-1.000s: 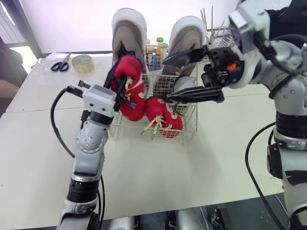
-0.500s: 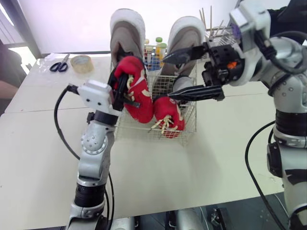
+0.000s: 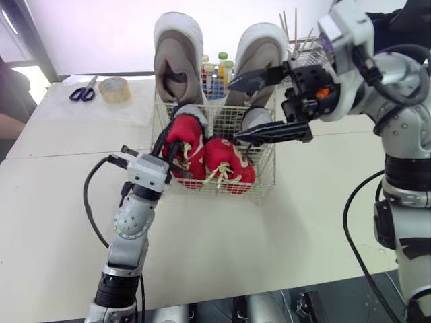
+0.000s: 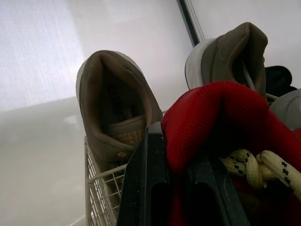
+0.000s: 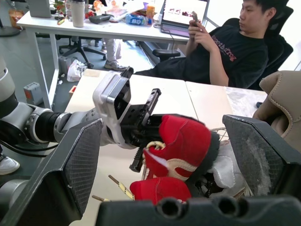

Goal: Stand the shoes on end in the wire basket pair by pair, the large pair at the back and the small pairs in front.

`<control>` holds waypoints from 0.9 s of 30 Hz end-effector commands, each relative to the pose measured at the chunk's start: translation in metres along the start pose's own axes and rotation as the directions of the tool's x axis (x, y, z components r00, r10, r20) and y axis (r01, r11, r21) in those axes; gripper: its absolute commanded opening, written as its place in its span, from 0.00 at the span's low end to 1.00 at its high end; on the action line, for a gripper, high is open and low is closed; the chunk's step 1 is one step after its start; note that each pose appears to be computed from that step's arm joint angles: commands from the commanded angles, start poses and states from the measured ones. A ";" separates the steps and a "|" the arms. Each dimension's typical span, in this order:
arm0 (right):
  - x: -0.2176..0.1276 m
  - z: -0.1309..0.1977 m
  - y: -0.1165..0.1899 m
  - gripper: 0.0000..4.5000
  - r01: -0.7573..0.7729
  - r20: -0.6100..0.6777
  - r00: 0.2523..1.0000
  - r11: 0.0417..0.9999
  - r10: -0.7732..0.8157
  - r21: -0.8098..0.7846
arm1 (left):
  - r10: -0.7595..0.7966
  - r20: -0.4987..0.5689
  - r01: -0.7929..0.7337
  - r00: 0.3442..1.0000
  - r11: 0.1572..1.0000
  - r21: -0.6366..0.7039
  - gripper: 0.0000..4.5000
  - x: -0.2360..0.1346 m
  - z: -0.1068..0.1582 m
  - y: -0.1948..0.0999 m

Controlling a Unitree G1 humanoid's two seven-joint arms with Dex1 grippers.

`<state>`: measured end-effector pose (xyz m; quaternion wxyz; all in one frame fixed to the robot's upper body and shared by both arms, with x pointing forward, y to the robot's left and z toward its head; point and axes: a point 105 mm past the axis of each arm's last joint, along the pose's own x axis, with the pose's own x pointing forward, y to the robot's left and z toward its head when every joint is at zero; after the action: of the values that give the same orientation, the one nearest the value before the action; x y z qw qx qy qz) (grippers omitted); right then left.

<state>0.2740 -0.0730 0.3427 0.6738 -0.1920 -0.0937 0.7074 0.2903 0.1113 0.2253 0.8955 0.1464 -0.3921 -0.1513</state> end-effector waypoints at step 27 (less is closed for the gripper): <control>-0.007 0.002 0.000 1.00 0.033 0.025 0.999 0.999 -0.033 -0.030 | -0.102 -0.253 0.085 0.962 0.993 -0.078 0.98 -0.051 0.019 0.044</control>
<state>0.2774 -0.0758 0.3349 0.6827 -0.1842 -0.0882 0.7016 0.2584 0.1675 0.2052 0.9386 0.1637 -0.2437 -0.1811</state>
